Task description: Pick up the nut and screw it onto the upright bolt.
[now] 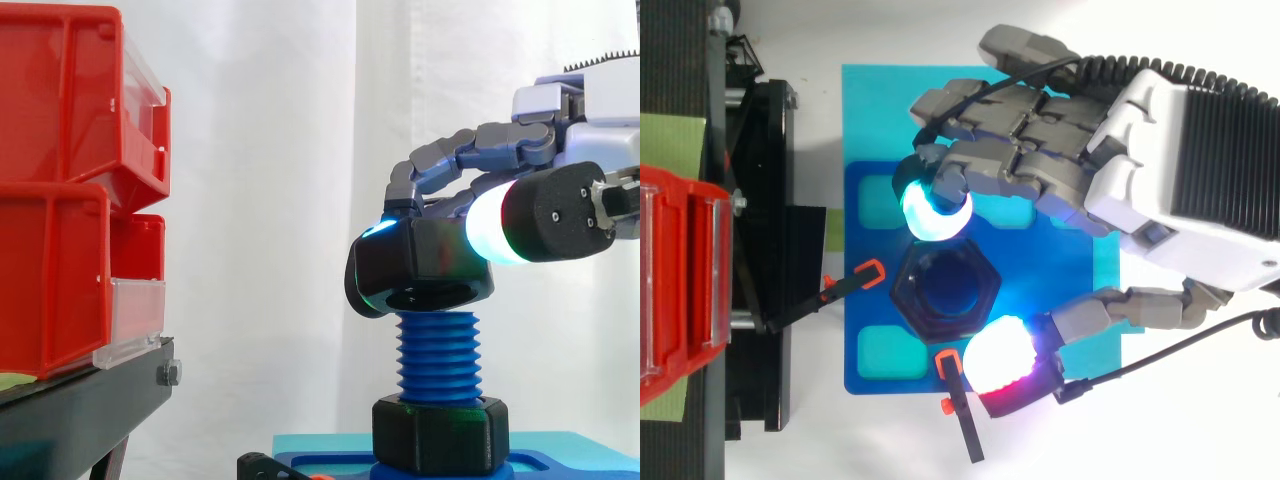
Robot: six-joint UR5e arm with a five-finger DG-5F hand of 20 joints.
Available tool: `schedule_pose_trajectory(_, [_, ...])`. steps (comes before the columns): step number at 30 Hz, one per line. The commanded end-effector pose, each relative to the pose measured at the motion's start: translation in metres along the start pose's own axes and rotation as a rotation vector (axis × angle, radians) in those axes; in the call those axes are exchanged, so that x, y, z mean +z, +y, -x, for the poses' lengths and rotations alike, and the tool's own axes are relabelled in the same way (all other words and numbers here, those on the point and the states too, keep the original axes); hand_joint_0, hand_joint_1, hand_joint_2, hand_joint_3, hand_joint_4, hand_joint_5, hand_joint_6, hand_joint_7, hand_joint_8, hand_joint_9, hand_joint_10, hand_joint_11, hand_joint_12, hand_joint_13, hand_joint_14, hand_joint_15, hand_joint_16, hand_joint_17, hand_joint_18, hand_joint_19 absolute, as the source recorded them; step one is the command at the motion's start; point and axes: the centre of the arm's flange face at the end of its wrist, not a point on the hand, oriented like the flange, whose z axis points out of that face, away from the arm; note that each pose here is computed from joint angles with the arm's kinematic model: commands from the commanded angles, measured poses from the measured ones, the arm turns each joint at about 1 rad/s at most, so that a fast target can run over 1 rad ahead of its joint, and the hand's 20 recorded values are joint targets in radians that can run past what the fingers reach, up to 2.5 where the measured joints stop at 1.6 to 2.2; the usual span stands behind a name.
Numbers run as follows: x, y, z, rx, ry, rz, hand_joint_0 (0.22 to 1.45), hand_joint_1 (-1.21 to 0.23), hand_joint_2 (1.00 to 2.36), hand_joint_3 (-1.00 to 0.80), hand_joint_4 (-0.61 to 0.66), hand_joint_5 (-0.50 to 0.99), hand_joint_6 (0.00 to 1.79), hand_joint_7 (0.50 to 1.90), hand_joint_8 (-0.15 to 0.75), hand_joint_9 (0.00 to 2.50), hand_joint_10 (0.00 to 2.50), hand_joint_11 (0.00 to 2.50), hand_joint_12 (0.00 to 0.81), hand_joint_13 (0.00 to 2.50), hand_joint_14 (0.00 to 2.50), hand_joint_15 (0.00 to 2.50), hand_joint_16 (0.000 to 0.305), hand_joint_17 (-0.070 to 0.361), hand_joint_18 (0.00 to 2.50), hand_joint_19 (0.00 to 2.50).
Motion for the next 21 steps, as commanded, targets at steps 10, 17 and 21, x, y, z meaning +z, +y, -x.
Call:
schedule_pose_trajectory(10, [-0.0011, -0.0031, -0.0002, -0.007, 0.013, -0.009, 0.56, -0.62, 1.00, -0.50, 0.20, -0.21, 0.71, 1.10, 0.270, 0.47, 0.00, 0.06, 0.313, 0.51, 0.00, 0.01, 0.041, 0.093, 0.35, 0.00])
schedule_pose_trajectory(17, [-0.0023, -0.0042, -0.0013, -0.012, 0.022, -0.013, 0.56, -0.62, 1.00, -0.50, 0.20, -0.21, 0.71, 1.10, 0.270, 0.47, 0.00, 0.06, 0.313, 0.51, 0.00, 0.01, 0.041, 0.092, 0.34, 0.00])
schedule_pose_trajectory(21, [-0.0032, -0.0049, -0.0019, -0.016, 0.030, -0.016, 0.56, -0.62, 1.00, -0.50, 0.20, -0.21, 0.71, 1.10, 0.269, 0.47, 0.00, 0.06, 0.312, 0.51, 0.00, 0.01, 0.041, 0.092, 0.34, 0.00])
